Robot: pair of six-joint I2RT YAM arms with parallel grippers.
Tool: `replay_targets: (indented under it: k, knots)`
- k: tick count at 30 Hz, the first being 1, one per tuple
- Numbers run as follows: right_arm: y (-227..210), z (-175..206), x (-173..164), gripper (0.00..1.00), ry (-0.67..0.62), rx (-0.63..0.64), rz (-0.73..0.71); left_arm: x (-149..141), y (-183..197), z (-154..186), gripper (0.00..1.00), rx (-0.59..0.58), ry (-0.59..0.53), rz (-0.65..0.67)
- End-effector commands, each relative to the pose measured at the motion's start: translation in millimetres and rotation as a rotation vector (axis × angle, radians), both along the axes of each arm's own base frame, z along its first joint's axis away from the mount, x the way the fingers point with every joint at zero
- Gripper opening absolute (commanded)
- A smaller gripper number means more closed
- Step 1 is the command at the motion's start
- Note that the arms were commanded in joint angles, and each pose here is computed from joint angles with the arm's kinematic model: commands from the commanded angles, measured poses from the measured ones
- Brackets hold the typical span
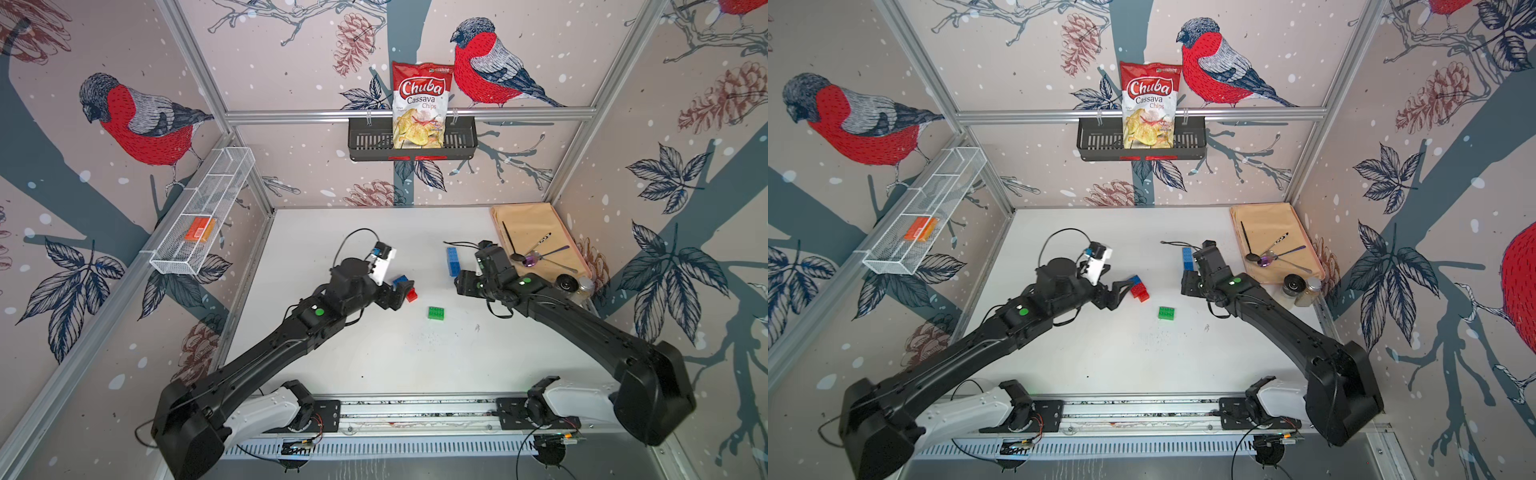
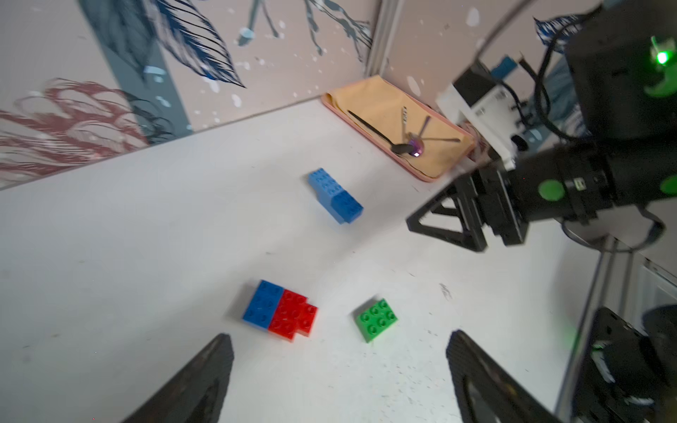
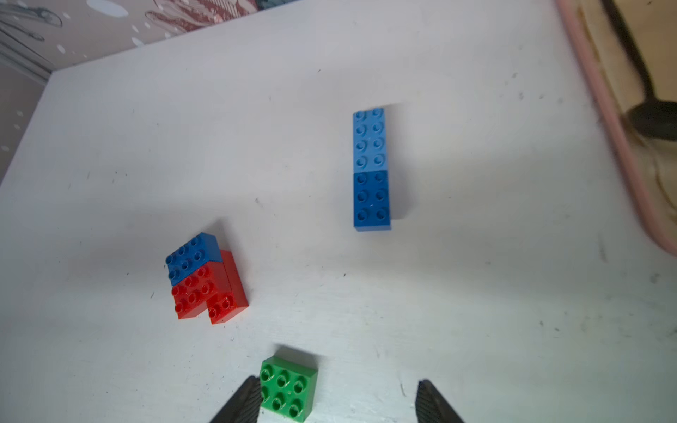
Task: Assemble a rectangle with lego
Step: Place the lego brick at the center of the board, then pick up the lego brick from the center of the board.
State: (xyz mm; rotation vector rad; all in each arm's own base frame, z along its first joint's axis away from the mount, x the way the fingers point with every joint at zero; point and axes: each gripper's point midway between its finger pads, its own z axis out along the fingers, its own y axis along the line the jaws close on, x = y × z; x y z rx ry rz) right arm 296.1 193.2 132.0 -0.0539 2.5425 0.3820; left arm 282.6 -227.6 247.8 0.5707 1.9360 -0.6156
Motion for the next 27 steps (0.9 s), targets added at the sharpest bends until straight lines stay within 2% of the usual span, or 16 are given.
replay_targets:
  k: [1,3,8,14,27]
  knots:
    - [14.8,-17.0,-8.3,0.70,0.062,-0.055,-0.032,9.9,31.7,-12.4,0.91,-0.040,0.044,0.064]
    - [30.9,-26.4,-15.7,0.71,0.093,-0.088,-0.009,11.0,41.4,-20.9,0.93,-0.070,0.062,0.105]
    - [54.9,-49.1,-33.2,0.72,0.169,-0.137,0.014,11.6,52.3,-59.3,0.92,-0.127,0.191,0.160]
    - [51.8,-70.5,-40.9,0.72,0.218,-0.189,0.006,9.4,57.3,-54.5,0.92,-0.150,0.143,0.179]
    - [59.9,-103.1,-30.8,0.70,0.257,-0.262,0.056,8.4,58.2,-60.7,0.92,-0.156,0.153,0.188]
